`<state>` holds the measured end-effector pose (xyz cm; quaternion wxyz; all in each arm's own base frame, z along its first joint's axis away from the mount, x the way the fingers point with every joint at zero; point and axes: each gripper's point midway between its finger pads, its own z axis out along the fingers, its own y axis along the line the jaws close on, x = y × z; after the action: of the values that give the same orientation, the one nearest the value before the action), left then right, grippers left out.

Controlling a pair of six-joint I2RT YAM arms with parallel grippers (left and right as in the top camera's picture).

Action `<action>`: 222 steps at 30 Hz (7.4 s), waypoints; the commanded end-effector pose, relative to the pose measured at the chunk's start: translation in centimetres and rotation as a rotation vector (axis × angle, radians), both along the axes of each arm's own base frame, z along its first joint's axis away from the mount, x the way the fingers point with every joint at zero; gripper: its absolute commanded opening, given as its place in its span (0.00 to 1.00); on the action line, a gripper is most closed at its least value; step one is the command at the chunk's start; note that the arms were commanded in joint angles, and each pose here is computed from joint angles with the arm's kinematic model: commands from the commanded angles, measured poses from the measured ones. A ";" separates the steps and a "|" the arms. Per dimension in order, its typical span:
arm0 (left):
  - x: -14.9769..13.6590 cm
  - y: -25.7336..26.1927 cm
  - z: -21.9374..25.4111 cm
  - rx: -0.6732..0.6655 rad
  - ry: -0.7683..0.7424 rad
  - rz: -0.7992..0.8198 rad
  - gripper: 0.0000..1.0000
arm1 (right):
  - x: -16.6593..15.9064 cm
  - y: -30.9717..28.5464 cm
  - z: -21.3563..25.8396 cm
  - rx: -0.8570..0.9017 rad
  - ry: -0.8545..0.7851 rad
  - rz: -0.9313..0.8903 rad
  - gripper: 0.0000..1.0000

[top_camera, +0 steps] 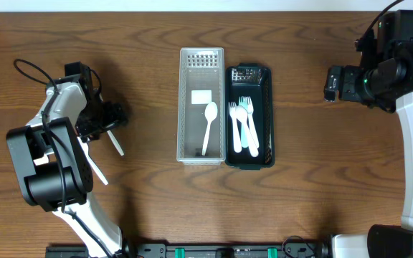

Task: Pack container
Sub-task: 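Return the left gripper to the spoons and grasp a second spoon, then lift the second spoon with the left gripper, then lower the spoon into the white basket and open the left gripper, then move the left gripper back and grasp a third white spoon, then place the third spoon into the white basket with the left gripper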

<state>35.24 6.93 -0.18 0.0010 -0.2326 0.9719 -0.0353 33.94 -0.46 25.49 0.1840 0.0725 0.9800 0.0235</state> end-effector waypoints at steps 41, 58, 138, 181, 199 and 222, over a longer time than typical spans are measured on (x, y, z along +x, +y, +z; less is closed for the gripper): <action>0.0 0.5 -0.6 0.087 0.021 -0.047 0.36 | -0.1 0.2 -0.3 0.021 0.013 0.016 0.99; 0.5 -1.1 -0.6 0.089 0.010 -0.092 0.11 | -0.2 0.2 -0.3 0.021 0.016 0.016 0.99; -7.3 3.3 20.1 0.242 -0.349 0.333 0.98 | -0.3 0.2 -0.4 0.007 0.020 0.051 0.99; -8.6 4.0 -2.0 0.076 0.036 0.391 0.69 | -1.3 -0.3 -0.8 -0.019 0.066 0.043 0.99; -8.6 4.0 -2.0 0.077 0.036 0.391 0.06 | -1.4 -0.3 -0.8 -0.019 0.069 0.043 0.99; -4.7 -14.8 20.8 0.080 -0.497 -0.359 0.06 | -1.8 -0.2 -0.9 -0.016 0.084 0.040 0.99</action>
<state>30.63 -4.54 19.04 0.2238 -0.1104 0.9674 -0.0433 32.21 -0.37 24.87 0.1472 0.0544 0.9874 0.0202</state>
